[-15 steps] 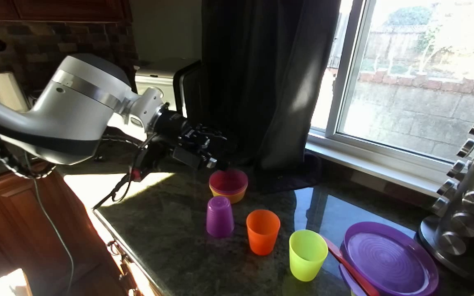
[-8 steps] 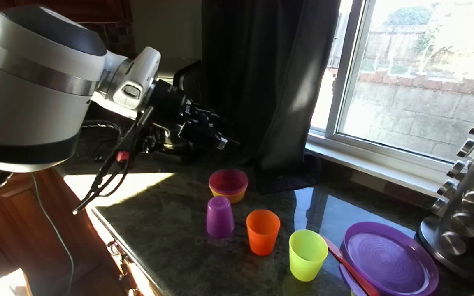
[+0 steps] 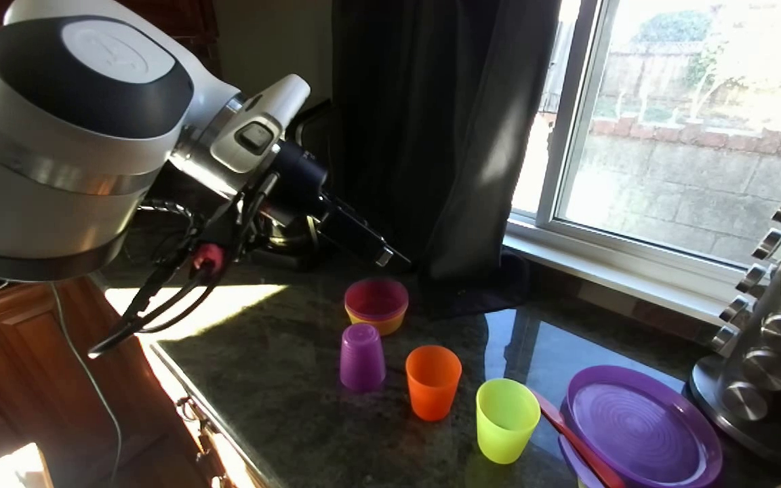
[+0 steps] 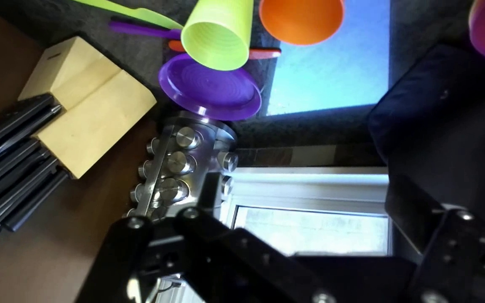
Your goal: Place the purple cup upside down.
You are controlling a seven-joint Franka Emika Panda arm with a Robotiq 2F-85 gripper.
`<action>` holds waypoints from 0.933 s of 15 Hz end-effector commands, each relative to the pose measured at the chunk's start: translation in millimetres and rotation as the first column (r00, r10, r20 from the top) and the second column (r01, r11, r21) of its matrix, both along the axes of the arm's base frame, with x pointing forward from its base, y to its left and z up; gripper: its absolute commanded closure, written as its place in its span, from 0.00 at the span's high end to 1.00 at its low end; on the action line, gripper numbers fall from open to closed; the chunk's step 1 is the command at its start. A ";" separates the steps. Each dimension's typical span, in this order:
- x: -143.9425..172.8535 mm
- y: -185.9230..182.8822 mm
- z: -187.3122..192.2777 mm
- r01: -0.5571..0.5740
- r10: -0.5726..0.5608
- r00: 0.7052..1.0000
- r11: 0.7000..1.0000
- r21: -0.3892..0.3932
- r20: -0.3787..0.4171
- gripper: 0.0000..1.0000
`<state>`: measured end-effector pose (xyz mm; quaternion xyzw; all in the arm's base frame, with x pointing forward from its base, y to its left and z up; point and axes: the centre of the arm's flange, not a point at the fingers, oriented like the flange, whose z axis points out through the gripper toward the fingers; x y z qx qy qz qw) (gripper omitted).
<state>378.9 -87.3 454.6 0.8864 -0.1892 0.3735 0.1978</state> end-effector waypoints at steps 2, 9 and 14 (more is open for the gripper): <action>-16.7 0.2 17.0 -0.121 0.101 0.981 0.986 -0.114 -0.166 1.00; -15.1 -4.1 16.4 -0.222 0.219 0.940 0.975 0.016 -0.262 1.00; -7.7 -2.3 6.2 -0.259 0.297 0.915 0.951 0.166 -0.273 1.00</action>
